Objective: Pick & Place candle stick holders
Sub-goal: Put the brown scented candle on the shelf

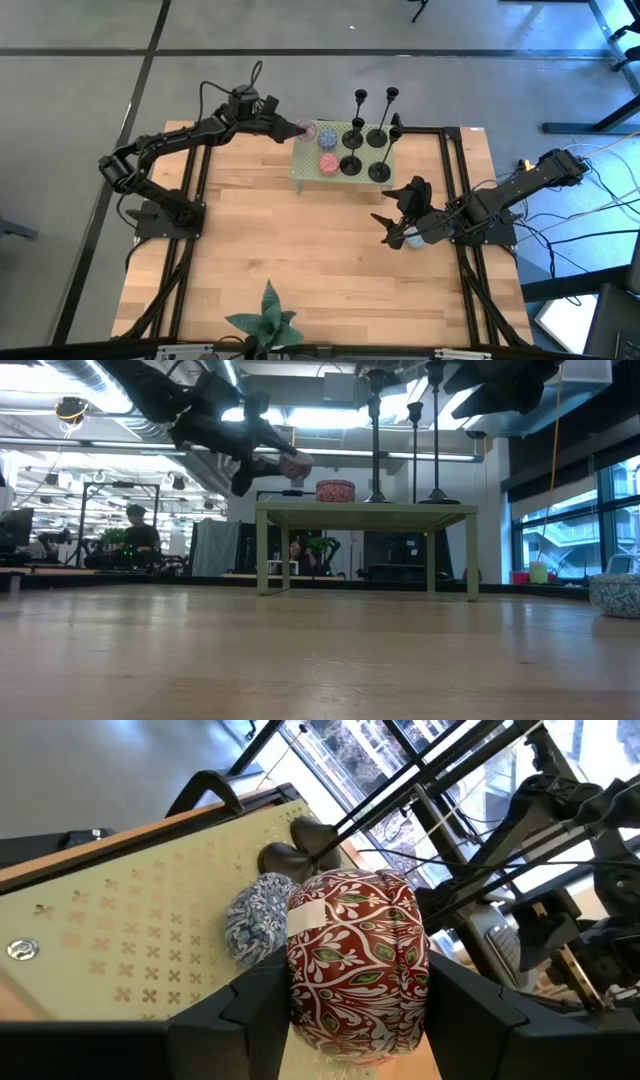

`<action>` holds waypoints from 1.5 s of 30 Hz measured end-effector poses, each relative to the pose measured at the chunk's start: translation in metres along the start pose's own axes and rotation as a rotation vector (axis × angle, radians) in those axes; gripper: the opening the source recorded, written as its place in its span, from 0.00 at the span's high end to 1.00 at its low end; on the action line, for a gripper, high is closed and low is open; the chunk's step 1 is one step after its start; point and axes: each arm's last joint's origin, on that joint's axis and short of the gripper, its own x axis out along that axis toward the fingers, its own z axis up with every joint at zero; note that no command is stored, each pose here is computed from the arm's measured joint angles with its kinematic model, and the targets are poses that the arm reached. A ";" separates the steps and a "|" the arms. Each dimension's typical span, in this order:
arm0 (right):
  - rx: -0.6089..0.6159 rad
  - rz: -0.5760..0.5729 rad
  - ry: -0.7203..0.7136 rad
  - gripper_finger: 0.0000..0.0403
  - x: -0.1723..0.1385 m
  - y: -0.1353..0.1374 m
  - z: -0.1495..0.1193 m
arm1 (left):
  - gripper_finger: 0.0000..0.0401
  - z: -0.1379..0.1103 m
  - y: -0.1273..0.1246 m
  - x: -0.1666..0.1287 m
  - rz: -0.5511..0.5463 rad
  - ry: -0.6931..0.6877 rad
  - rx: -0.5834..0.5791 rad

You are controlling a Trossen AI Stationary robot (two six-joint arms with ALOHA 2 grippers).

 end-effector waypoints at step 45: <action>0.003 0.044 0.025 0.19 0.000 0.001 -0.001 | 0.53 0.003 -0.007 -0.048 0.195 0.058 0.138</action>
